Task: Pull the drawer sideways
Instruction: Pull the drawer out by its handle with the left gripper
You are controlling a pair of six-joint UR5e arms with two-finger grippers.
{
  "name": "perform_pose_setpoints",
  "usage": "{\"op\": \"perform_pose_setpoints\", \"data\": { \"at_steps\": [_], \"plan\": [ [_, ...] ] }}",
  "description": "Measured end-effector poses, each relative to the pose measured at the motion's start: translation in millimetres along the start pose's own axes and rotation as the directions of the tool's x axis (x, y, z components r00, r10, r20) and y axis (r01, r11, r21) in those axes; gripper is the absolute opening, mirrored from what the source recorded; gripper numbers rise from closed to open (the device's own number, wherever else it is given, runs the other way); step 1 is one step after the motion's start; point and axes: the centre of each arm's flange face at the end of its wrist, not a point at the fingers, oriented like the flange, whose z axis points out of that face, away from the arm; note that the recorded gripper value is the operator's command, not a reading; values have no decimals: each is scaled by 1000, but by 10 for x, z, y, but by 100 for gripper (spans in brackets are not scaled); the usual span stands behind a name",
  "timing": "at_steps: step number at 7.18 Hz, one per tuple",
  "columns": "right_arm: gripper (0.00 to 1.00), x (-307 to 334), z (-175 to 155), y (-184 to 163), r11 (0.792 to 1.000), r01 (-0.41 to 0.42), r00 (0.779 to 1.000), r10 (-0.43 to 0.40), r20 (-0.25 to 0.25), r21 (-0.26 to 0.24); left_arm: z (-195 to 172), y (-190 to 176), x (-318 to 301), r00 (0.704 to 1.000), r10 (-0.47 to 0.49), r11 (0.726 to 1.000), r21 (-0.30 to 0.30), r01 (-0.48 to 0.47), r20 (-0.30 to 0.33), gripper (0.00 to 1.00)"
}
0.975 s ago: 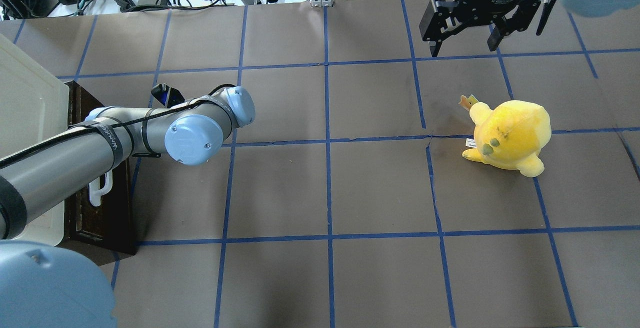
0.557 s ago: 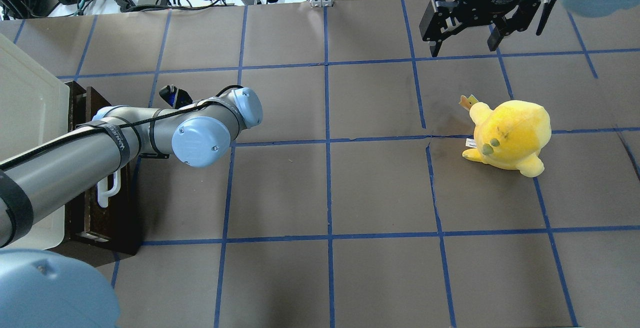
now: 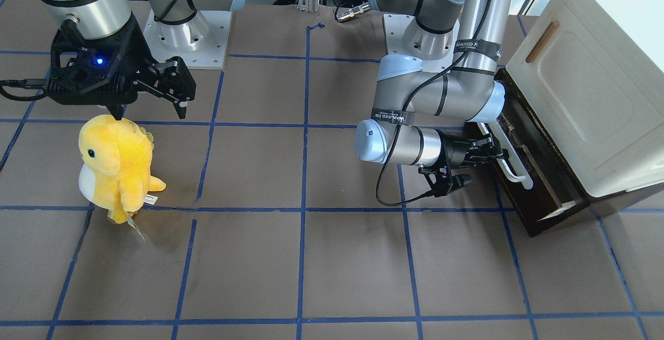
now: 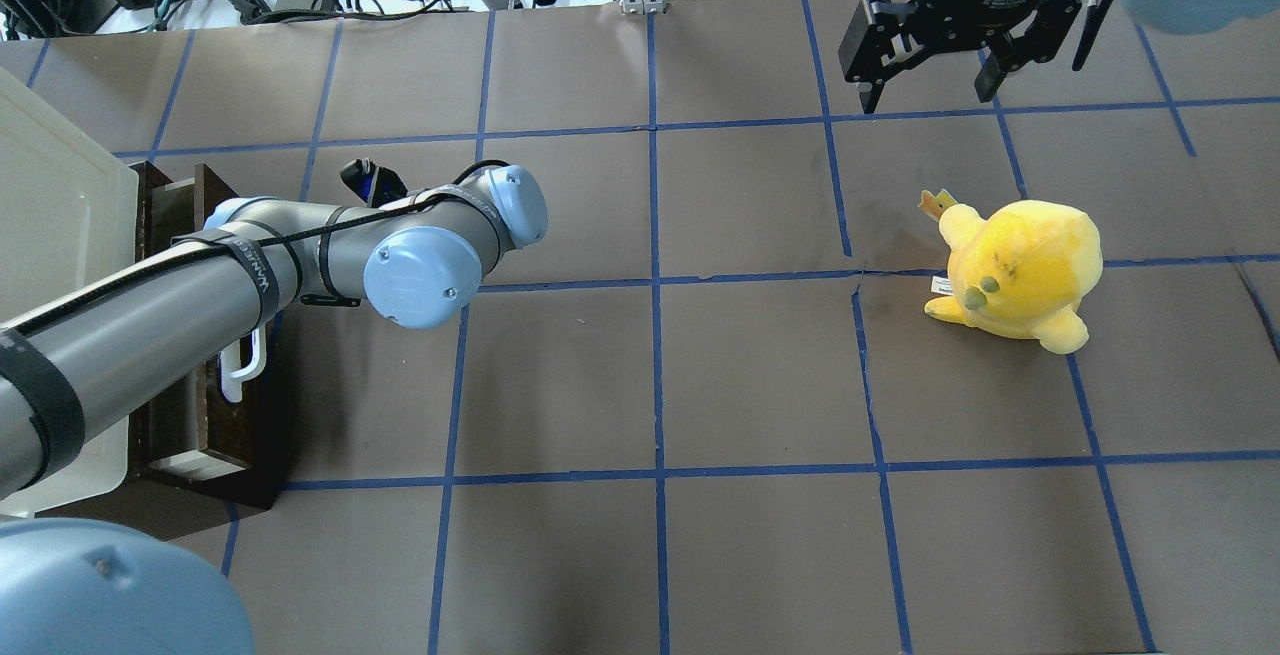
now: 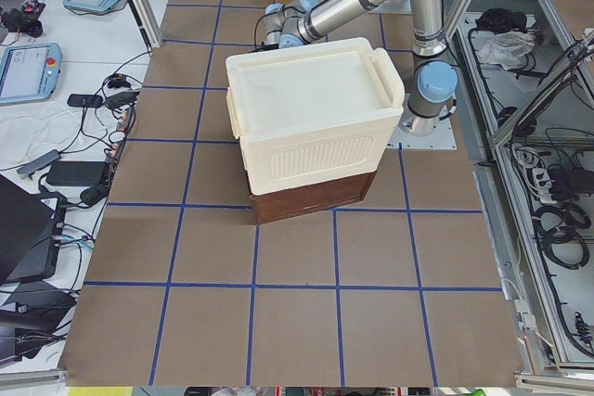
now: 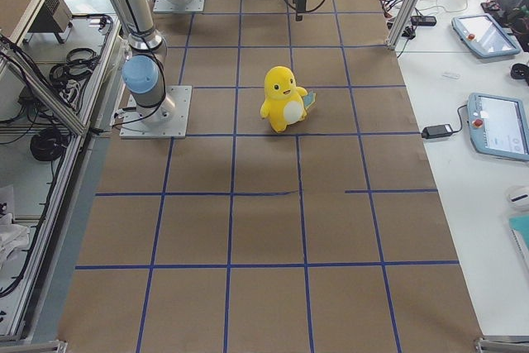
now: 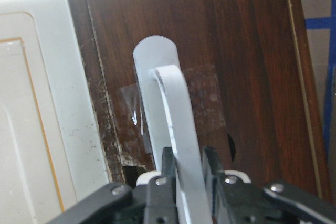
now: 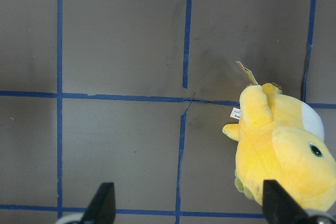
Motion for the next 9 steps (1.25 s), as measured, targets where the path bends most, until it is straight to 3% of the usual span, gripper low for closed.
{"op": "perform_pose_setpoints", "data": {
  "at_steps": [9],
  "plan": [
    [100,0,0,0,1000,0,1000,0,0,0,-420,51,18,999,-1,998,58,3,-34,31]
  ]
}}
